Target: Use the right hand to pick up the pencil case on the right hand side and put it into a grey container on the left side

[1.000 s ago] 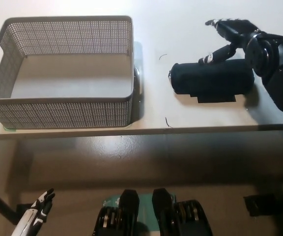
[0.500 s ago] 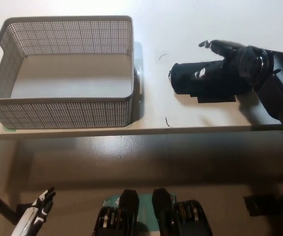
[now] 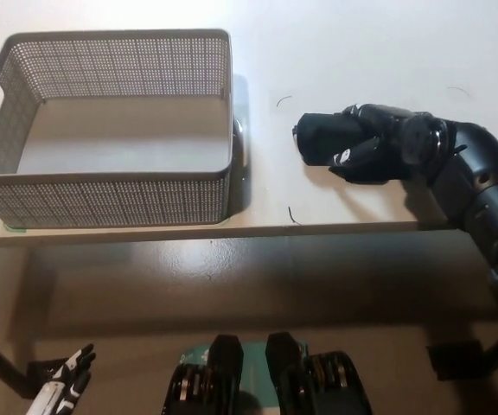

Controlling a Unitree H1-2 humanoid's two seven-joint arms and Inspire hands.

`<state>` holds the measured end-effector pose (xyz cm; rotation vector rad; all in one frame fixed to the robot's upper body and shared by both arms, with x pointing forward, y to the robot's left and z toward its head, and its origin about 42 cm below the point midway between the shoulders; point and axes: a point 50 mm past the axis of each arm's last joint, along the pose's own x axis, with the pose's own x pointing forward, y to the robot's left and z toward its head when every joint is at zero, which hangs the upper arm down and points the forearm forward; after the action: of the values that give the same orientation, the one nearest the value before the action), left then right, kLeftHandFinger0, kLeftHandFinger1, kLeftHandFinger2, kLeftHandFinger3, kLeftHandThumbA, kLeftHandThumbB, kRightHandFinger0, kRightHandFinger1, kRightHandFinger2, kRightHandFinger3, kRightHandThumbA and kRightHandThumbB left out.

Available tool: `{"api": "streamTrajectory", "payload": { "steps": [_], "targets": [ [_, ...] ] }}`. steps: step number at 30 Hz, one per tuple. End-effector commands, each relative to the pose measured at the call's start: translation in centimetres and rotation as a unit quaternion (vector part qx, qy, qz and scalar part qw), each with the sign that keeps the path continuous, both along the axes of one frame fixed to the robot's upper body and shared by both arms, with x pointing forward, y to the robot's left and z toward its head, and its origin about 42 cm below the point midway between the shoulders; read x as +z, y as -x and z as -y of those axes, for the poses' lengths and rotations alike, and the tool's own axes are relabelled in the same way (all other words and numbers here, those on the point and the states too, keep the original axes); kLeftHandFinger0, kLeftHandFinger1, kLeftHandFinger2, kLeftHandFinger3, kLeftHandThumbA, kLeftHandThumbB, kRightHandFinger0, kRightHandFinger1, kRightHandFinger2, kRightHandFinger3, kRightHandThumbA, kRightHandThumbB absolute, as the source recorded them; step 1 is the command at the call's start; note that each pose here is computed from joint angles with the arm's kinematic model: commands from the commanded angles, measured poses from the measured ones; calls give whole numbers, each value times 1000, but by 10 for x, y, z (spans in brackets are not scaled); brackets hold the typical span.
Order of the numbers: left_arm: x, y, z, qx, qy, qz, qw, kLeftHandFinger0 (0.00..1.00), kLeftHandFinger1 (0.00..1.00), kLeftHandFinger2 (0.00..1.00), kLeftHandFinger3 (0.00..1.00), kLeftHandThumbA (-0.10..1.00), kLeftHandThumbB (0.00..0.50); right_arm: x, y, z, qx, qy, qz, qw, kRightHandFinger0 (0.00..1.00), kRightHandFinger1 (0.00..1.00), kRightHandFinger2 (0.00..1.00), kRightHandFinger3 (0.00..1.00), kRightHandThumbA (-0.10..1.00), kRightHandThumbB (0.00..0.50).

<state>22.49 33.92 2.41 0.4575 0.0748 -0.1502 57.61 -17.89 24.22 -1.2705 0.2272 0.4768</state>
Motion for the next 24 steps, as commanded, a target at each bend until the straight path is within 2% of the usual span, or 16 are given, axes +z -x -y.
{"api": "streamTrajectory", "payload": {
  "steps": [1,4,7,10,13,14,15,16,17,18,19,20,21,22,23,24],
  "targets": [
    [14,-2,-8,-11,-8,38,999,1000,1000,1000,1000,1000,500,-34,13,-16,9,-2,-38,999,1000,1000,1000,1000,839,500],
    [17,-5,-7,-9,-2,40,999,1000,1000,1000,1000,1000,500,-41,16,-16,6,7,-47,999,1000,1000,1000,1000,810,500],
    [17,-9,-8,-14,-5,47,999,1000,1000,1000,1000,1000,500,-49,19,-15,-2,6,-56,998,1000,1000,1000,1000,721,500],
    [18,-14,-7,-16,0,51,999,1000,1000,1000,1000,1000,500,-50,19,-11,-15,19,-54,998,1000,1000,1000,1000,603,500],
    [20,-20,-7,-16,-2,55,998,1000,1000,1000,1000,1000,500,-52,19,-2,-24,49,-35,998,993,1000,1000,1000,422,500],
    [20,-21,-7,-15,-3,54,998,1000,1000,1000,1000,1000,500,-51,18,0,-24,63,-25,997,1000,1000,1000,1000,403,500],
    [20,-23,-7,-16,-6,53,998,1000,1000,1000,1000,1000,500,-50,18,3,-15,80,7,997,1000,1000,1000,1000,303,458],
    [20,-24,-7,-17,-7,53,998,1000,1000,1000,1000,1000,500,-50,17,4,-12,84,19,996,1000,1000,1000,1000,284,465],
    [21,-26,-7,-19,-11,57,998,1000,1000,1000,1000,1000,500,-50,18,7,-6,92,52,994,706,834,868,939,53,371],
    [23,-27,-6,-20,-13,60,998,1000,1000,1000,1000,1000,500,-49,18,12,-9,87,92,992,115,240,418,468,-94,232],
    [23,-28,-6,-20,-13,61,998,1000,1000,1000,1000,1000,500,-48,17,13,-12,84,97,992,31,238,486,503,-99,207],
    [23,-29,-5,-20,-14,62,998,1000,1000,1000,1000,1000,500,-47,17,15,-18,71,111,991,1,272,680,686,-100,168],
    [24,-31,-5,-23,-14,62,998,1000,1000,1000,1000,1000,500,-44,16,17,-25,69,124,990,0,348,767,846,-100,146],
    [25,-33,-5,-24,-15,64,998,1000,1000,1000,1000,1000,500,-40,14,19,-29,64,135,988,75,486,867,904,-100,160],
    [25,-34,-5,-25,-16,64,997,1000,1000,1000,1000,1000,500,-38,14,20,-32,59,140,988,102,549,913,940,-100,161],
    [26,-36,-5,-24,-17,64,998,1000,1000,1000,1000,1000,500,-35,13,22,-34,53,149,987,118,590,909,984,-100,166]
  ]
}}
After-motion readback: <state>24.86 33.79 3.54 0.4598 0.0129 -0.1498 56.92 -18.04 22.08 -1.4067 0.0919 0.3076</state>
